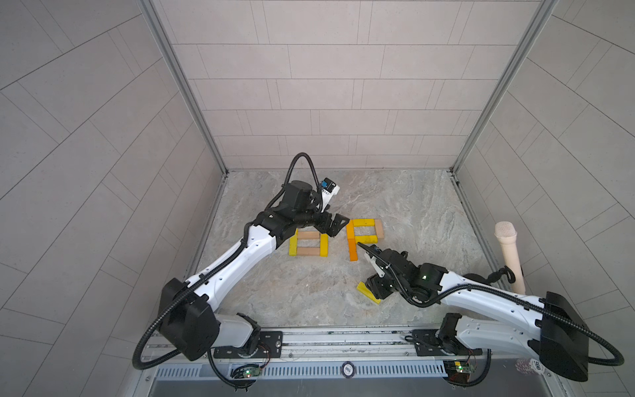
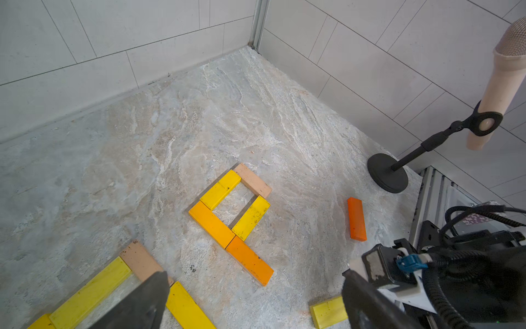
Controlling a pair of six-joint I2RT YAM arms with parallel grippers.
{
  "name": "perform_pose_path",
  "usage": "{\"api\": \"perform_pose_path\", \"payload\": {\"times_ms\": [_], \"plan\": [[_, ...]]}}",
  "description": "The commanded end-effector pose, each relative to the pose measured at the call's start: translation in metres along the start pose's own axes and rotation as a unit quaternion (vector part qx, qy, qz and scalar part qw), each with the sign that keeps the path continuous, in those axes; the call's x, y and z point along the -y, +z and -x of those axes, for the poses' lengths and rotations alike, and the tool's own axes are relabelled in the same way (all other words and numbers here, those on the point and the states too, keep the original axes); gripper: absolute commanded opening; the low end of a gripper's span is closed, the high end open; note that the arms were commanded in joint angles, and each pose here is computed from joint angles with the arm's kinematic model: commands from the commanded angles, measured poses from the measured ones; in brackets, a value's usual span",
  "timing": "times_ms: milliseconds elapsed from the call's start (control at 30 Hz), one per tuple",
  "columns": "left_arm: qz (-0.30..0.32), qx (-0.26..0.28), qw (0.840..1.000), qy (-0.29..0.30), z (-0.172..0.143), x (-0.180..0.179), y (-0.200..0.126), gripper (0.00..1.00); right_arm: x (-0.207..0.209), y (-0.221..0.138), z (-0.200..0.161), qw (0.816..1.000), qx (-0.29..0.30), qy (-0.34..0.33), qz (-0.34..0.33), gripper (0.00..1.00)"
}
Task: Assemble the number 8 with building blocks
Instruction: Pick up the building block from the center of the board.
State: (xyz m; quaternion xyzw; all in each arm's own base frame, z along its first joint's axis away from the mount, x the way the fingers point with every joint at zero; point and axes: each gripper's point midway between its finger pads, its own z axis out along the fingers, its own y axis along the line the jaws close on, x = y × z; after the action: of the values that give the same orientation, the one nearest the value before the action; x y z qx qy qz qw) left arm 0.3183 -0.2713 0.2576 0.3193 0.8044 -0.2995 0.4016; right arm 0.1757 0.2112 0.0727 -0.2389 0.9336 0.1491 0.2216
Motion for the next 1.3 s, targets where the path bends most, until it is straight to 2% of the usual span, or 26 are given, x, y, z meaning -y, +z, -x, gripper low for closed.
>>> {"api": "perform_pose_path", "payload": {"times_ms": [0, 333, 433, 667, 833, 1267], "plan": [[-0.006, 0.017, 1.000, 0.007, 0.011, 0.003, -0.004, 1.00, -0.005, 0.009, -0.013, 0.999, -0.027, -0.027, 0.002, 0.57], [-0.006, 0.017, 1.000, 0.009, 0.009, 0.003, -0.004, 1.00, -0.003, 0.032, -0.040, 0.993, -0.090, -0.067, -0.035, 0.54], [-0.008, 0.017, 1.000, 0.009, 0.009, 0.003, -0.003, 1.00, -0.005, 0.036, -0.031, 0.993, -0.089, -0.069, -0.045, 0.52], [-0.009, 0.018, 1.000, 0.010, 0.010, 0.004, -0.004, 1.00, -0.003, 0.041, -0.029, 0.993, -0.087, -0.059, -0.060, 0.39], [-0.013, 0.020, 1.000, 0.007, 0.011, 0.006, -0.004, 1.00, 0.018, 0.036, -0.022, 0.992, -0.071, -0.025, -0.106, 0.33], [-0.035, 0.033, 0.999, 0.011, 0.016, 0.017, -0.011, 1.00, 0.070, 0.022, -0.001, 0.986, -0.048, 0.105, -0.117, 0.29]]}}
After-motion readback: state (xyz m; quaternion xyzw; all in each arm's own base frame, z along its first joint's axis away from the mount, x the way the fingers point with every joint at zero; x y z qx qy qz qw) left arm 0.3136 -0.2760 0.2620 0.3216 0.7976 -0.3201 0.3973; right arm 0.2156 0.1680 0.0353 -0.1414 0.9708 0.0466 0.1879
